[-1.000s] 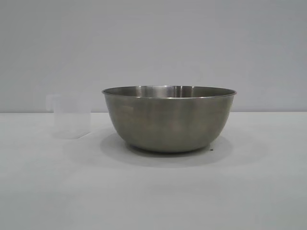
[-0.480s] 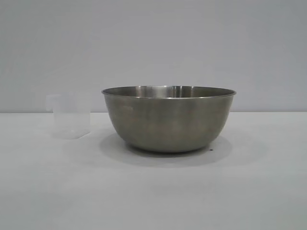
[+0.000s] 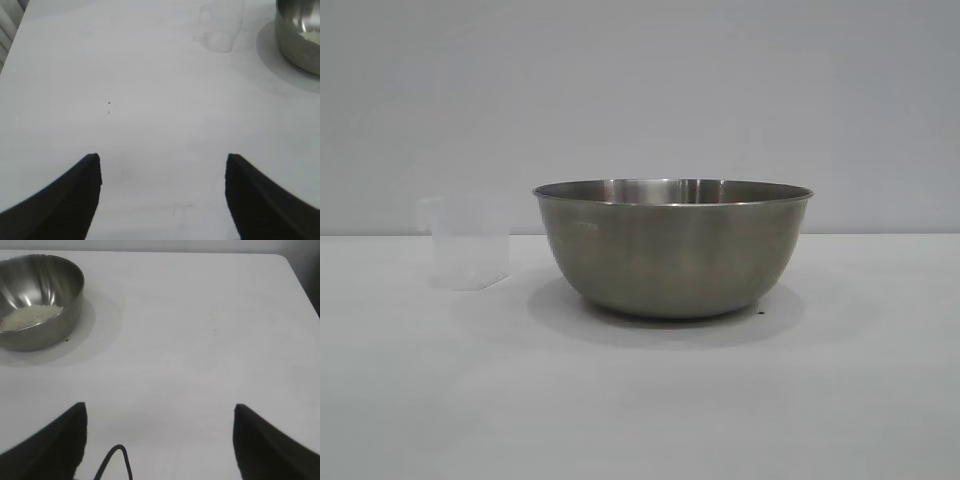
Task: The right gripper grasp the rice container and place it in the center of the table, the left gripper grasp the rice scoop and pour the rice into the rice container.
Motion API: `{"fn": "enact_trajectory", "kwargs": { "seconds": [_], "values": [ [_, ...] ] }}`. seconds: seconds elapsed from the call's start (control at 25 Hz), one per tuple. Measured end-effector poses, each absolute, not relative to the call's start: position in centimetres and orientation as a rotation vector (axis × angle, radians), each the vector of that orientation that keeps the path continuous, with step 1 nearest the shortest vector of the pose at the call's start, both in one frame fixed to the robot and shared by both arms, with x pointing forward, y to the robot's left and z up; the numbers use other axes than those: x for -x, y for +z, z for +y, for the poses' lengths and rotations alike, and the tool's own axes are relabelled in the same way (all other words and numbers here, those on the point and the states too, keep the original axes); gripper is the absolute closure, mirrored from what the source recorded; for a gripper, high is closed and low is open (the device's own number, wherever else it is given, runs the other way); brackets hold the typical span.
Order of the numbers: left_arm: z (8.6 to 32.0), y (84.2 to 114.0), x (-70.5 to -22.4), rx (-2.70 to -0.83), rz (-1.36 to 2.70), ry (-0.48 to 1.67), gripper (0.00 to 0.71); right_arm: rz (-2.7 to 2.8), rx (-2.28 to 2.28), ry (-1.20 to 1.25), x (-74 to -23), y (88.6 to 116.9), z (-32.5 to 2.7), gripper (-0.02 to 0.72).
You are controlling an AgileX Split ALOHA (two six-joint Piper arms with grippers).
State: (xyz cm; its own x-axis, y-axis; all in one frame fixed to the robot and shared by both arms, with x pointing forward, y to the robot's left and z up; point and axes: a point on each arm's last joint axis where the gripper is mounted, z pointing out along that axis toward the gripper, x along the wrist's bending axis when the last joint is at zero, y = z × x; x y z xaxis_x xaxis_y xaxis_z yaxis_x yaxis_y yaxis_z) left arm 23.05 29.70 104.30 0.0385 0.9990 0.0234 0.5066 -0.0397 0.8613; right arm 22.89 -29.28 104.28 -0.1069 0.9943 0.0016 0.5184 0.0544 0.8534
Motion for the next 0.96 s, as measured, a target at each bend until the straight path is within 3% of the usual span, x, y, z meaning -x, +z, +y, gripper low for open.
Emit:
{"fn": "enact_trajectory", "kwargs": {
  "seconds": [0.96],
  "values": [
    [29.83,104.3,-23.05,-1.635,1.554,0.927,0.249,1.699,-1.528,0.955,-22.89,104.28,-29.28,0.155]
  ]
}}
